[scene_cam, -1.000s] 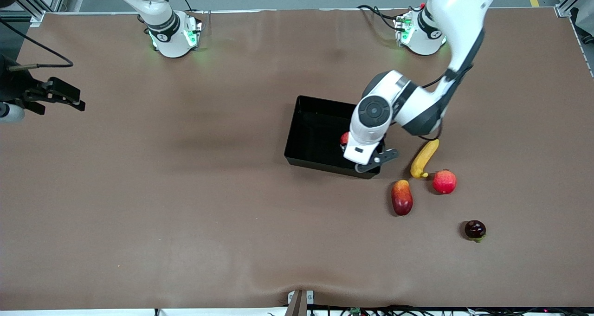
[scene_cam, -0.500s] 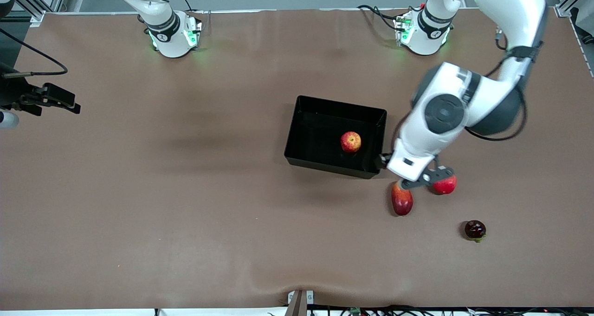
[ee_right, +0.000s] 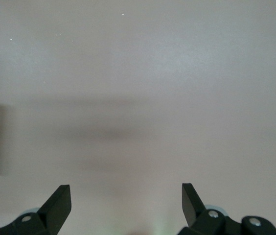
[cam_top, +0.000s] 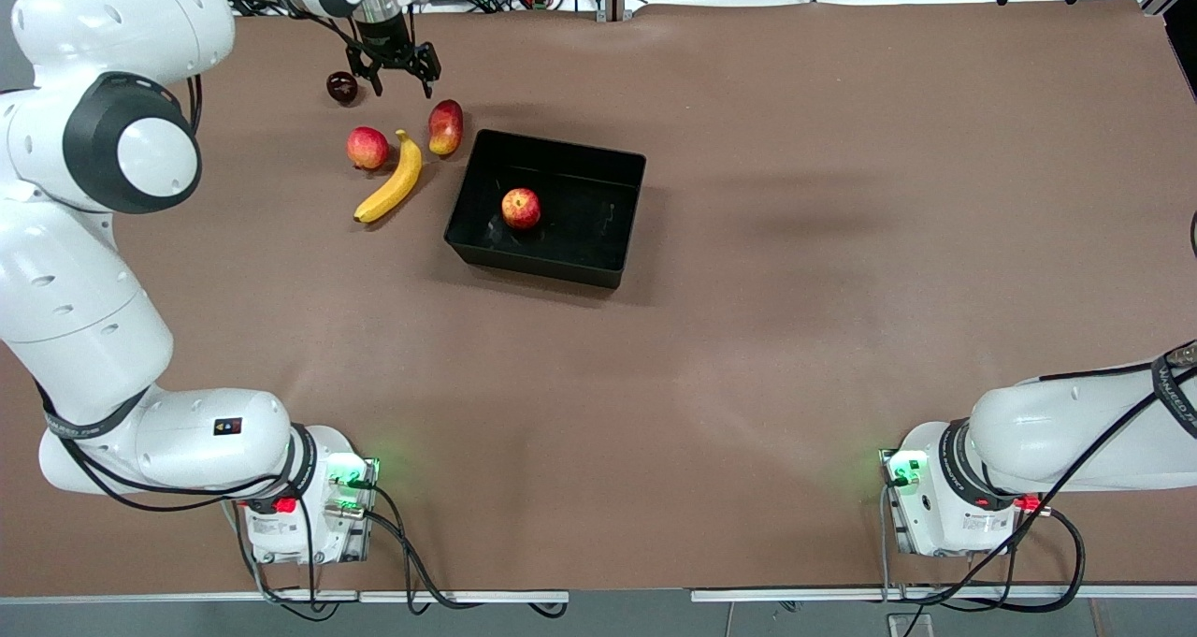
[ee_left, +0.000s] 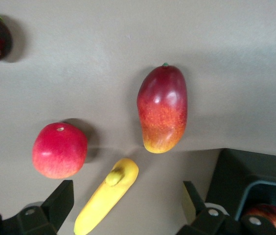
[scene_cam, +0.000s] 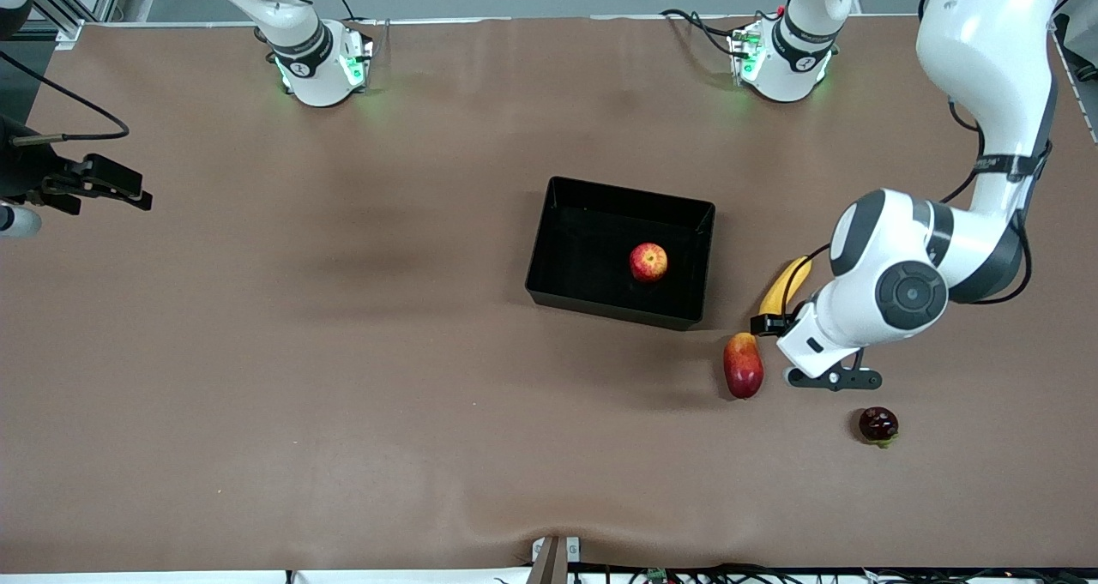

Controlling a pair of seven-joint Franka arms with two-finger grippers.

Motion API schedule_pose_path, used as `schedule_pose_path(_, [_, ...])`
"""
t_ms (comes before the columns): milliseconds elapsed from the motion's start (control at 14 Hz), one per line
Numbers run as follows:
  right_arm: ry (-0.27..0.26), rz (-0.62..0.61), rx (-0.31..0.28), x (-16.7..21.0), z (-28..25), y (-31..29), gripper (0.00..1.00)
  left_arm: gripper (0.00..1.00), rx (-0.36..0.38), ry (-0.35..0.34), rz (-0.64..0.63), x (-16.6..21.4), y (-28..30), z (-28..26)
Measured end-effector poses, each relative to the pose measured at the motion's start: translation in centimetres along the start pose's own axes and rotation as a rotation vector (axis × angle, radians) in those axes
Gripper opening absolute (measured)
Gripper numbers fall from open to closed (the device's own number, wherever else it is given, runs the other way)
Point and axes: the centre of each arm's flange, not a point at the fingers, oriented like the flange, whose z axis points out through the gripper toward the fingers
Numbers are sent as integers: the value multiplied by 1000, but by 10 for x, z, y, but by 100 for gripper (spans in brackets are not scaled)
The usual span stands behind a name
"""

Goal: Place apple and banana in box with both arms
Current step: 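Move the left gripper over the yellow banana, then lower the left gripper and close it on the banana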

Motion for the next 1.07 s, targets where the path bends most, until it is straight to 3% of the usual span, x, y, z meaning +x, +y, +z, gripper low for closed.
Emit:
schedule_pose_path(429, [3, -13, -12, 1, 0, -2, 100, 83, -10, -77, -12, -3, -13, 61])
schedule_pose_path(714, [3, -44, -14, 2, 1, -16, 100, 77, -10, -100, -25, -6, -23, 73])
schedule_pose_path(857, [2, -48, -15, 2, 1, -17, 100, 63, -10, -102, -29, -6, -27, 74])
schedule_pose_path(929, [2, -48, -15, 2, 1, -17, 100, 63, -10, -103, -29, -7, -27, 74])
schedule_pose_path(1071, [2, -45, -16, 2, 1, -16, 100, 51, -10, -103, -29, -7, -26, 74])
